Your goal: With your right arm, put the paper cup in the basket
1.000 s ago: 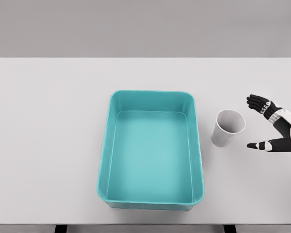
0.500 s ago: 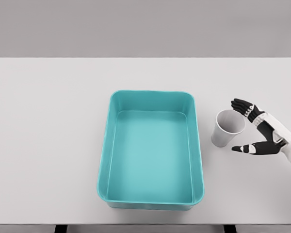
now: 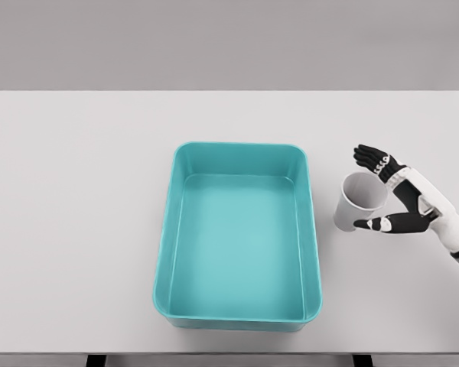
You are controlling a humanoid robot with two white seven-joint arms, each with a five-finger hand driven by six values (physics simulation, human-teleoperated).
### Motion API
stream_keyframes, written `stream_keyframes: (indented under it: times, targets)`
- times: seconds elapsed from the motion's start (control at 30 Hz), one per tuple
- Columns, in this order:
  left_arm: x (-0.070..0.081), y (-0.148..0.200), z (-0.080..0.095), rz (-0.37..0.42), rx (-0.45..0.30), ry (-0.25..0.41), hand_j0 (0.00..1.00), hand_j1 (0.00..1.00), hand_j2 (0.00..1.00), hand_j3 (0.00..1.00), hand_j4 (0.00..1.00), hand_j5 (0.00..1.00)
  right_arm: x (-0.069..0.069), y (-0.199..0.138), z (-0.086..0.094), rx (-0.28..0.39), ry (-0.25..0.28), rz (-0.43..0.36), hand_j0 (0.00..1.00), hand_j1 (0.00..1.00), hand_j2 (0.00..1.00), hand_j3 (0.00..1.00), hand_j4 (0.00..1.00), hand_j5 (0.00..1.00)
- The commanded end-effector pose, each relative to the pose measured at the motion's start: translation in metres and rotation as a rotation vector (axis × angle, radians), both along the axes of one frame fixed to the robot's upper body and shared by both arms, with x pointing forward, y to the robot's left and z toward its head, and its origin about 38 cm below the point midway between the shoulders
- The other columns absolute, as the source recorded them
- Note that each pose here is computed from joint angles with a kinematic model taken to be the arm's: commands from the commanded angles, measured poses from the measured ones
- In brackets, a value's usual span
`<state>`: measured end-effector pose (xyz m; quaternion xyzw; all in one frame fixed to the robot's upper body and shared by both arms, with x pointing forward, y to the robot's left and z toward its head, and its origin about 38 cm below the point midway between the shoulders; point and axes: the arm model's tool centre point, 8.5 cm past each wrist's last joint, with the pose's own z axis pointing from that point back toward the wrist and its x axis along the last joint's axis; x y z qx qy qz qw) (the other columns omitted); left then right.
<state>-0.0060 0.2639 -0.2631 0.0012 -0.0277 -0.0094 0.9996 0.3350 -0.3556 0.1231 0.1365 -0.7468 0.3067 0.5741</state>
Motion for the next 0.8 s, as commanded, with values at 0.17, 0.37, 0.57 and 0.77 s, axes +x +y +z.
stream_keyframes:
  times: [0.17,0.37,0.57,0.77]
  targets:
    - [0.0002,0.0,0.0,0.0,0.0,-0.001,1.0,1.0,1.0,1.0,1.0,1.0,-0.0031,0.0079,-0.0071,-0.019,0.004,0.027,1.0,1.0,1.0,1.0,1.0,1.0]
    - [0.0,0.0,0.0,0.0,0.0,0.0,1.0,1.0,1.0,1.0,1.0,1.0,-0.0047,0.0096,-0.0099,-0.025,0.011,0.035,0.78,0.78,0.78,0.78,0.78,0.78]
    - [0.0,0.0,0.0,0.0,0.0,0.0,1.0,1.0,1.0,1.0,1.0,1.0,-0.0083,0.0081,-0.0134,-0.031,0.023,0.036,0.62,0.62,0.62,0.62,0.62,0.62]
    - [0.0,0.0,0.0,0.0,0.0,0.0,1.0,1.0,1.0,1.0,1.0,1.0,-0.0081,0.0081,-0.0131,-0.033,0.023,0.038,0.63,0.63,0.63,0.63,0.63,0.63]
